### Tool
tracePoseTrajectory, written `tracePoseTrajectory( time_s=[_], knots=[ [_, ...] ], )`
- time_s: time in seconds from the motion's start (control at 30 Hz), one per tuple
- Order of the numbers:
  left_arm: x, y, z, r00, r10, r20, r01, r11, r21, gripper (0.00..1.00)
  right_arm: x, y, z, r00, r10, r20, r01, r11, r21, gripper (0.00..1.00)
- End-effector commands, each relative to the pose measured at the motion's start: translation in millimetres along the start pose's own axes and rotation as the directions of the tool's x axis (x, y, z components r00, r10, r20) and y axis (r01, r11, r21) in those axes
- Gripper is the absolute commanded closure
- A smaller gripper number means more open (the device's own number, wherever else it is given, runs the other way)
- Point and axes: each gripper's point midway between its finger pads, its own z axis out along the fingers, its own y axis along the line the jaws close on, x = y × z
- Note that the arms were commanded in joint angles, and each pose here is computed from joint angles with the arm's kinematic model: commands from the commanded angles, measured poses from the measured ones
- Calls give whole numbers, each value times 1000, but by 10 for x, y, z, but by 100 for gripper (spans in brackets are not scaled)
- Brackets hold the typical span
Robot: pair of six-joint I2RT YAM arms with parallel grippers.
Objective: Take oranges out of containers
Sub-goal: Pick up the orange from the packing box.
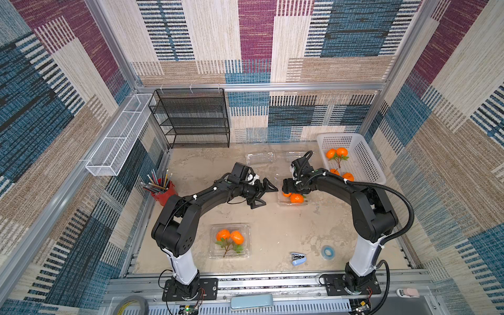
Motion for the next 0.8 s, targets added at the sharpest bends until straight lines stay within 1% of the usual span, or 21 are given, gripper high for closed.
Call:
tracePoseTrajectory(
  time_s=[0.0, 0.17, 0.23, 0.33, 0.47, 0.6, 0.77],
  knots=[
    [12, -72, -45, 1000, 13, 4, -13, 1000, 28, 1, 81, -50, 64, 999, -23, -26, 25, 998, 49, 23],
    [30, -47, -58, 1000, 8, 11, -9, 1000, 29, 1, 203, -77, 196, 998, -22, -61, 27, 996, 81, 27],
    [45, -48, -62, 1000, 10, 10, -11, 999, 31, 1, 220, -74, 223, 998, -21, -67, 26, 996, 83, 29],
    [62, -49, -81, 1000, 13, 13, -13, 999, 31, 1, 221, -69, 218, 998, -19, -66, 25, 996, 88, 36],
    [70, -47, -109, 1000, 16, 26, -17, 999, 32, 1, 164, -74, 143, 999, -10, -43, 14, 995, 98, 46],
    [71, -52, -121, 999, 16, 38, -17, 999, 37, 1, 78, -35, 24, 1000, -1, -9, 2, 996, 88, 48],
    [48, -86, -127, 998, 22, 55, -24, 999, 36, 1, -22, -1, -151, 999, 3, 33, -6, 997, 80, 49]
  ],
)
